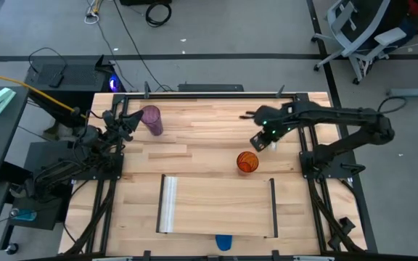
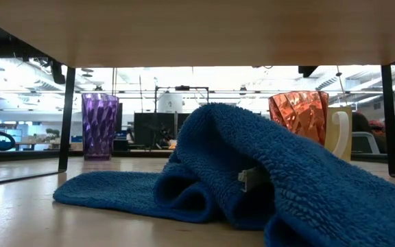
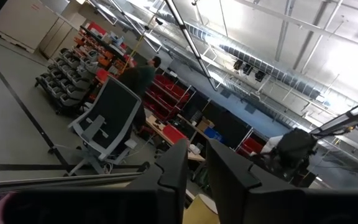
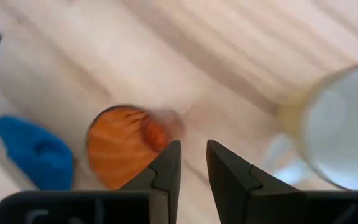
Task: Stack small to large cups/mugs on shelf
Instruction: Move the yellow mug to the middle of the table
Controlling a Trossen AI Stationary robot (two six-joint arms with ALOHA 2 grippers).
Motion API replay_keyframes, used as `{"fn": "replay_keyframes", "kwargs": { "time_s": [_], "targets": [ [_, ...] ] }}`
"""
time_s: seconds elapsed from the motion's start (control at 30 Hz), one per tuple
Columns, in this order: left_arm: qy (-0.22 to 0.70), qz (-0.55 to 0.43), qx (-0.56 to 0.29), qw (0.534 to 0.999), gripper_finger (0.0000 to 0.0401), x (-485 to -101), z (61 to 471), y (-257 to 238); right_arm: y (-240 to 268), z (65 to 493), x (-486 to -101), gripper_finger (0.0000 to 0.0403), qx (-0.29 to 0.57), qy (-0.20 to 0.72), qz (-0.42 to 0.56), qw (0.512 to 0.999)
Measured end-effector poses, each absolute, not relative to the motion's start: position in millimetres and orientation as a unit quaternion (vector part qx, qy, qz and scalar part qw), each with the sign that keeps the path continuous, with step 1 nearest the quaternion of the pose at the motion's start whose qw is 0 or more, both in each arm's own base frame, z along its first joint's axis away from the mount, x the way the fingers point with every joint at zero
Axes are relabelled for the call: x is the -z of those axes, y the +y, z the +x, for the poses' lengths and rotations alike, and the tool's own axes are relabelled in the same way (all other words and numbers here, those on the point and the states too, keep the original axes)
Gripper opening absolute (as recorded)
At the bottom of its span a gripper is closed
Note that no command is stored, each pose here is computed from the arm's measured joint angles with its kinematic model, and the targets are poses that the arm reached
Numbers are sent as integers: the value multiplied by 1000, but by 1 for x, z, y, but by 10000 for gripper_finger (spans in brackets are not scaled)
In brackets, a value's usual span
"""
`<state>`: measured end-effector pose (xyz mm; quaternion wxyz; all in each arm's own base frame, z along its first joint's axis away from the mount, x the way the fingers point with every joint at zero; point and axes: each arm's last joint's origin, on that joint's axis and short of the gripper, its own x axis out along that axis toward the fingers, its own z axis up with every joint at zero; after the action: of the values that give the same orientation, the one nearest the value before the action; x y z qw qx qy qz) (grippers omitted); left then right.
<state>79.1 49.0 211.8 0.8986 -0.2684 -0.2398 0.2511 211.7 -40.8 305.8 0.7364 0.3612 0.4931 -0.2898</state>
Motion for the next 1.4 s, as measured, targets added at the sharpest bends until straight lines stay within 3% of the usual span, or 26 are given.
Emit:
{"fn": "replay_keyframes", "kwargs": {
  "time_s": [0.4,0.83,1.1,1.4],
  "targets": [
    [-240,-268,-251,899,72,-212,79,49,-79,160,-312,84,424,502,387,646],
    [-240,-268,-251,899,69,-212,79,49,-110,148,-292,84,454,552,381,586],
    [-240,-268,-251,899,83,-212,79,49,-110,144,-253,84,437,563,394,580],
    [-240,-268,-251,899,88,-212,79,49,-111,145,-249,84,431,544,408,593]
  ]
}}
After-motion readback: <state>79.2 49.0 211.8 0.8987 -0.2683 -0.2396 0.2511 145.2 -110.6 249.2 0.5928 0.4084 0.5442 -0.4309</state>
